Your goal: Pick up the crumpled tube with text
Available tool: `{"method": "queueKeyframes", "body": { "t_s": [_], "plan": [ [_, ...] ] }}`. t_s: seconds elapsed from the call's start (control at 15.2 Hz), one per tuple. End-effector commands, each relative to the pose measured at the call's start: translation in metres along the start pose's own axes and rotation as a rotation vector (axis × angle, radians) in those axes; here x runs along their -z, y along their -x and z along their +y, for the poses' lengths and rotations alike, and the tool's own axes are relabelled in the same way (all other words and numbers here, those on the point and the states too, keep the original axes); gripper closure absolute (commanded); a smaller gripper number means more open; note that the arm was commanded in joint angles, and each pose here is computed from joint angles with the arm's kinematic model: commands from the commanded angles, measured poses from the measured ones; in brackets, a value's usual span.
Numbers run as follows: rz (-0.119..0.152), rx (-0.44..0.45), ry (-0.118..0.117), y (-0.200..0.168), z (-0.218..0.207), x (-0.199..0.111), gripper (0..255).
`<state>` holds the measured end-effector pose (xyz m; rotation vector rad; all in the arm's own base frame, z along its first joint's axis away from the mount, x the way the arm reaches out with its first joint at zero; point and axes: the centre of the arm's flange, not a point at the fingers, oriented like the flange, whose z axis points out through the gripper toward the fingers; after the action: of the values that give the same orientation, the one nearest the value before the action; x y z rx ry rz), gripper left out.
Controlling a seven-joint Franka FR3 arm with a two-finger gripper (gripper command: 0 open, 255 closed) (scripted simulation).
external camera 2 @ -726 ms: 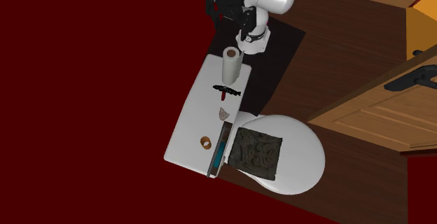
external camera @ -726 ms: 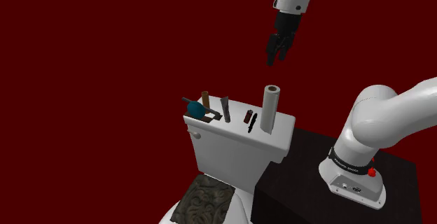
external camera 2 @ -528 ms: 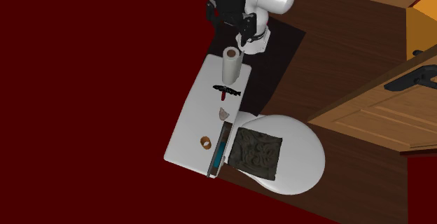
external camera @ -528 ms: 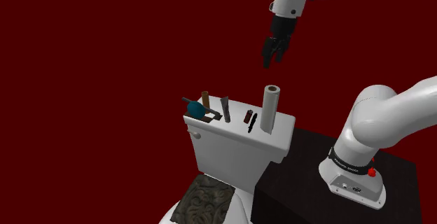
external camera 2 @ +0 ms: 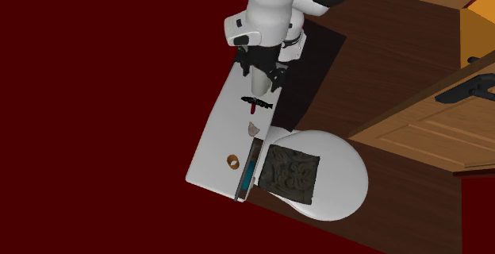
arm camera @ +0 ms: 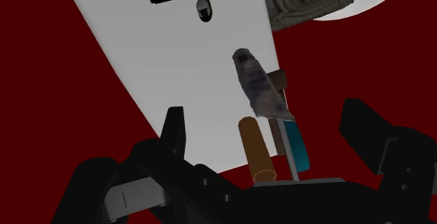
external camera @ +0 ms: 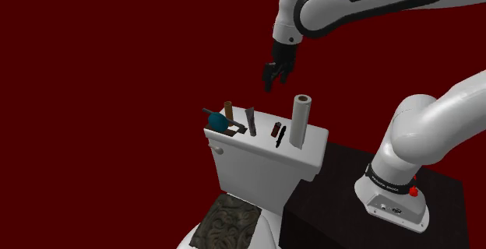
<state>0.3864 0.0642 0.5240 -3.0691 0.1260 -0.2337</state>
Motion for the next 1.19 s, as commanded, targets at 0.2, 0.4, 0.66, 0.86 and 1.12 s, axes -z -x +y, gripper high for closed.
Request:
{"method": "queueKeyframes", "body": {
  "t_s": [0.2,0.4,0.66,0.86,1.12],
  "plan": [
    [0.043,-0.005,0.039,-0.034,-0.029,-0.048,0],
    [0.067,-0.008,0.063,-0.055,-0.047,-0.076,0],
    [0.077,-0.009,0.073,-0.062,-0.053,-0.097,0],
    [0.077,-0.009,0.073,-0.060,-0.052,-0.113,0],
    [0.077,-0.009,0.073,-0.058,-0.051,-0.126,0]
  ]
}}
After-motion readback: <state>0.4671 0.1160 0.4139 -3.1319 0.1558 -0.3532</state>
